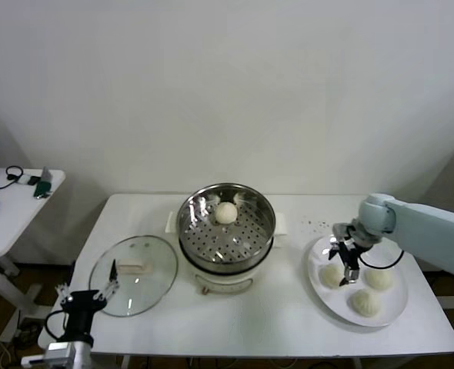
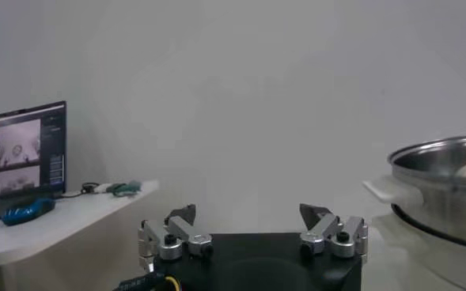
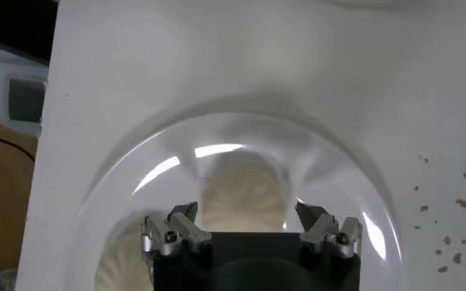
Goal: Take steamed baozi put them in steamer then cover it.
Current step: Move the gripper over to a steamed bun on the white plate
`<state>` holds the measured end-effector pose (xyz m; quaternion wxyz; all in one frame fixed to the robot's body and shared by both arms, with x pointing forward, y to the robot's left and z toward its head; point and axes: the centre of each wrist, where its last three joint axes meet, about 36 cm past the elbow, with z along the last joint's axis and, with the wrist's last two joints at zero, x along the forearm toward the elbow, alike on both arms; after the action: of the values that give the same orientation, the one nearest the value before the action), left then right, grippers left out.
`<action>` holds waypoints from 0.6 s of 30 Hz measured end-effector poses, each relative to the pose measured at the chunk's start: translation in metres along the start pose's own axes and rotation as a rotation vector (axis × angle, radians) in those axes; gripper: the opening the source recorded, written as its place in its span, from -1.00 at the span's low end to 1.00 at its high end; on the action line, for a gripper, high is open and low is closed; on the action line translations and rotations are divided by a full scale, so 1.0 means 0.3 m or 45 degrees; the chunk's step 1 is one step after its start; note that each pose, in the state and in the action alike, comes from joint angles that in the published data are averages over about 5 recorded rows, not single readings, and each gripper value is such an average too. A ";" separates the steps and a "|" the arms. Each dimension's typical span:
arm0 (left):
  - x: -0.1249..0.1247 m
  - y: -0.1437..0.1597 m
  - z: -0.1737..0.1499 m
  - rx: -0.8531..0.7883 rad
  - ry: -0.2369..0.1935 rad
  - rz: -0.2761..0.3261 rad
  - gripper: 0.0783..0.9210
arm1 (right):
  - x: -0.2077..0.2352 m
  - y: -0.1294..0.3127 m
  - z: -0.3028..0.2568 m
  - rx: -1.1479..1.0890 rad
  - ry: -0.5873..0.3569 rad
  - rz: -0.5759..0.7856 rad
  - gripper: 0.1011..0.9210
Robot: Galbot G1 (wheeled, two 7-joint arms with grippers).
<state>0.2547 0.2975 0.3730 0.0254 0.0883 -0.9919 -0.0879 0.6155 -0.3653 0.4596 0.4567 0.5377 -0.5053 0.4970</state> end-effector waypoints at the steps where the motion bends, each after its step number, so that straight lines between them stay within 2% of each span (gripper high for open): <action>1: 0.001 0.000 0.001 0.000 0.001 0.000 0.77 | -0.005 0.000 0.000 0.001 0.001 0.000 0.76; 8: 0.004 -0.003 0.005 -0.002 0.004 0.001 0.77 | -0.038 0.005 0.000 0.010 0.003 -0.005 0.76; 18: 0.006 -0.009 0.006 -0.001 0.005 0.005 0.77 | -0.045 0.009 0.013 0.007 -0.001 -0.001 0.53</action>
<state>0.2532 0.2949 0.3708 0.0276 0.0864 -0.9920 -0.0881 0.6131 -0.3682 0.4457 0.4550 0.5394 -0.5040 0.4981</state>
